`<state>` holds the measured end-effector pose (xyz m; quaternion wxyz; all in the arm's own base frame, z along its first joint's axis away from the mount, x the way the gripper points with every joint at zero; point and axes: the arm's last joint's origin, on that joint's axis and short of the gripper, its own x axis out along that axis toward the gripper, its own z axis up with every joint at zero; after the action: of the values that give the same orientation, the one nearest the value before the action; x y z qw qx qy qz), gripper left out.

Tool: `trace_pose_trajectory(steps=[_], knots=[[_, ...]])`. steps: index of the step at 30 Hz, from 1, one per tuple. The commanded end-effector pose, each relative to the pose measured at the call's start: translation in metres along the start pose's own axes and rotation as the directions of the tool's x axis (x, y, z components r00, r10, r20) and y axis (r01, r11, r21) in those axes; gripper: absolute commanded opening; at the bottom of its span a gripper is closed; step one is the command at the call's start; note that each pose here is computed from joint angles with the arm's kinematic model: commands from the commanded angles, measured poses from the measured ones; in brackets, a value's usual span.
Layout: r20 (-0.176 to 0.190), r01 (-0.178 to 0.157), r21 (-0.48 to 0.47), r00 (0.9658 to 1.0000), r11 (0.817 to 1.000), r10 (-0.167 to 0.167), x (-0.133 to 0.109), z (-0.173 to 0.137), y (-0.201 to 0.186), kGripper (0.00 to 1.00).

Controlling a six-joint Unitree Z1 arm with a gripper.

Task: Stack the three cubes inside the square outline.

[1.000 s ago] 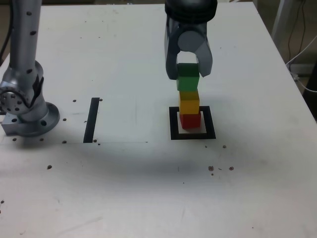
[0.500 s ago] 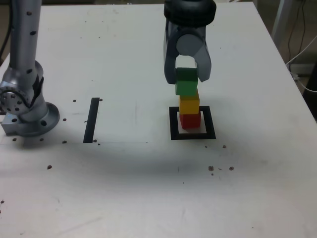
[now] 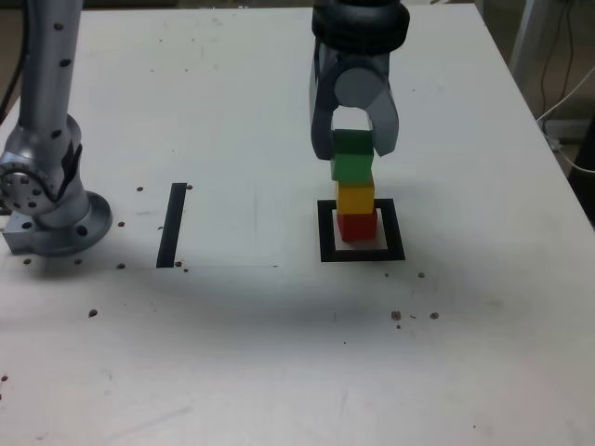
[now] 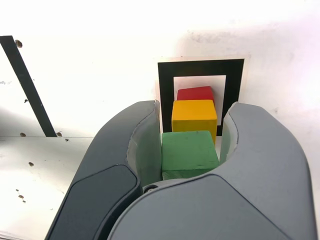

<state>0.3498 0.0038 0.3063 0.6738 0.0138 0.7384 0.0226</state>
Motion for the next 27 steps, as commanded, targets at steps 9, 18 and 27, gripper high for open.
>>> trace_pose_trajectory(steps=[9,18,27], knots=[[-0.03,-0.001,-0.018,0.9996,1.0,0.0,0.006,0.004,0.007,0.43],[-0.054,0.019,-0.02,0.9983,1.0,-0.02,0.014,0.01,0.007,0.54],[-0.039,0.021,-0.023,0.999,1.0,-0.022,0.009,0.009,0.008,0.65]])
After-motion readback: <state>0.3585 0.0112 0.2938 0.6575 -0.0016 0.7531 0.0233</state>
